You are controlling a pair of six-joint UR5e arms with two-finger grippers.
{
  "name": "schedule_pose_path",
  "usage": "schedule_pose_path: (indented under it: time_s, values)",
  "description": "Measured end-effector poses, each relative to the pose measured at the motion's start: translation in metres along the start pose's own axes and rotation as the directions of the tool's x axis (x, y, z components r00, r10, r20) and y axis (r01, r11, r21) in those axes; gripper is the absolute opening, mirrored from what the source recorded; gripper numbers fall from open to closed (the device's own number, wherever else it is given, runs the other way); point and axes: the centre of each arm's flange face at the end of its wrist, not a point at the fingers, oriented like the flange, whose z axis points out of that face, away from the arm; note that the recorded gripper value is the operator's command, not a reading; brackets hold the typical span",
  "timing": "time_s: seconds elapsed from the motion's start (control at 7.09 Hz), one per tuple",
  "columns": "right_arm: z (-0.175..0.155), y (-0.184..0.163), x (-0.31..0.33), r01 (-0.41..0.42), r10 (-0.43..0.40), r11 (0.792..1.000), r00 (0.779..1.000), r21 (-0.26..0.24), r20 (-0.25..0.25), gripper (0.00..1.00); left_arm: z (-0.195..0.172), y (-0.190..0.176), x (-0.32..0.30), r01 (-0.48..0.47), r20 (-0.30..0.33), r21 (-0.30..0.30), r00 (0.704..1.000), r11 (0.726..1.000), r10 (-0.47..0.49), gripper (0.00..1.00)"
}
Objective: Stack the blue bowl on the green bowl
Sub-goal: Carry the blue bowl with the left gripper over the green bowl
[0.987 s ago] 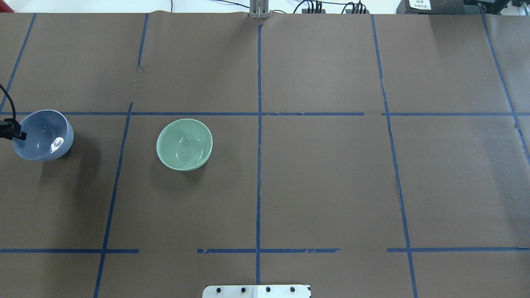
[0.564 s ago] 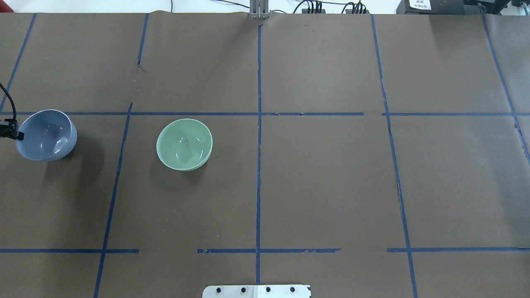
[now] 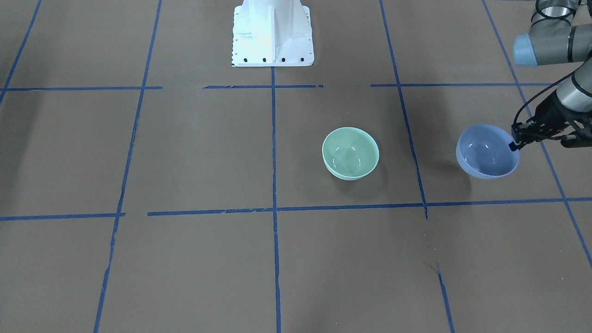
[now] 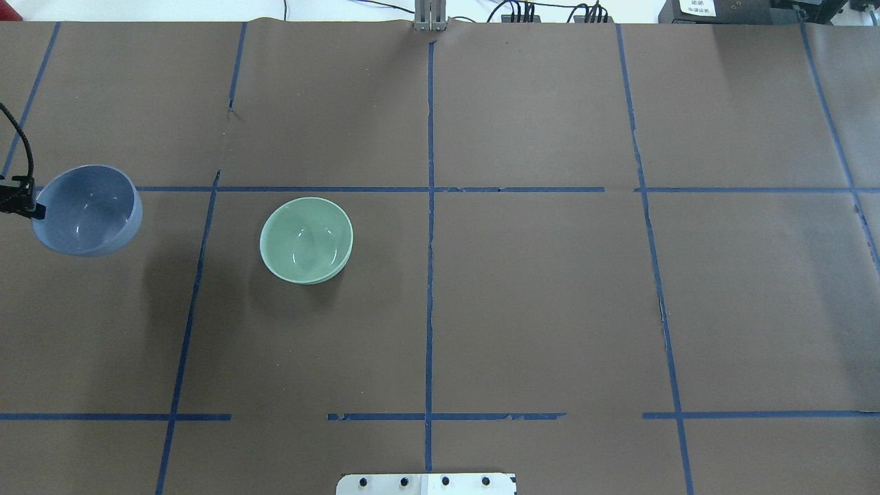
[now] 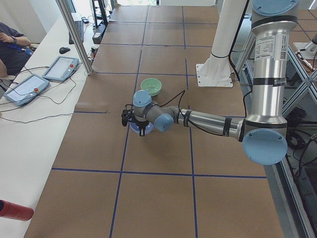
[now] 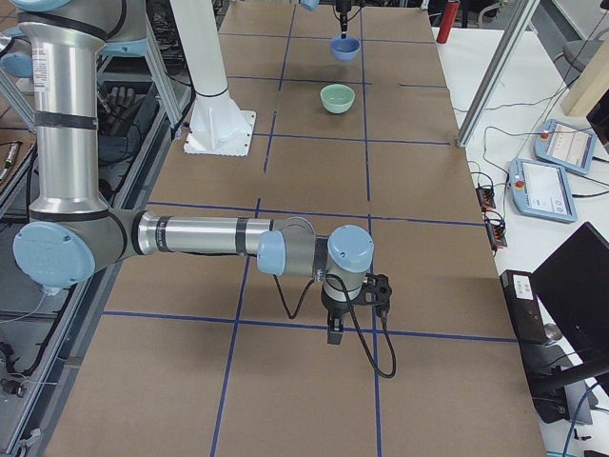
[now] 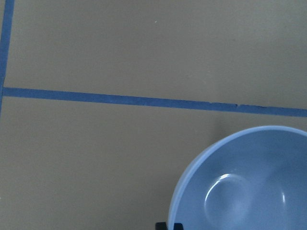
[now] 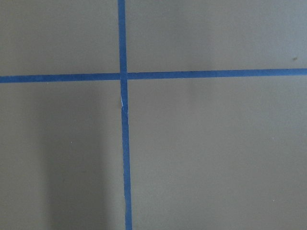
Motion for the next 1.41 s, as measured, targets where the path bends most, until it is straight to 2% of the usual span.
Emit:
schedule_pose_path:
  time_s: [0.14, 0.28, 0.42, 0.56, 0.85, 1.13, 1.41]
  values:
    - [0.000, 0.000, 0.000, 0.000, 0.000, 1.000, 1.000, 0.000, 0.000, 1.00, -0.031, 0.005, 0.036, 0.061, -0.010, 0.006, 0.998, 0.998, -0.061, 0.00]
    - [0.000, 0.000, 0.000, 0.001, -0.001, 1.000, 1.000, 0.000, 0.000, 1.00, -0.044, 0.008, 0.076, 0.130, -0.033, 0.002, 0.991, 0.992, -0.130, 0.00]
    - [0.000, 0.000, 0.000, 0.001, -0.001, 1.000, 1.000, 0.000, 0.000, 1.00, -0.039, 0.017, 0.129, 0.182, -0.062, -0.029, 0.981, 0.983, -0.184, 0.00]
    - [0.000, 0.000, 0.000, 0.001, -0.001, 1.000, 1.000, 0.000, 0.000, 1.00, -0.027, 0.028, 0.183, 0.223, -0.082, -0.067, 0.970, 0.973, -0.228, 0.00]
    - [0.000, 0.000, 0.000, 0.001, -0.001, 1.000, 1.000, 0.000, 0.000, 1.00, 0.010, 0.050, 0.261, 0.284, -0.071, -0.102, 0.954, 0.953, -0.292, 0.00]
    - [0.000, 0.000, 0.000, 0.001, -0.001, 1.000, 1.000, 0.000, 0.000, 1.00, 0.040, 0.065, 0.286, 0.320, -0.037, -0.100, 0.945, 0.942, -0.325, 0.00]
    - [0.000, 0.000, 0.000, 0.001, -0.001, 1.000, 1.000, 0.000, 0.000, 1.00, 0.062, 0.062, 0.285, 0.335, -0.020, -0.093, 0.941, 0.938, -0.338, 0.00]
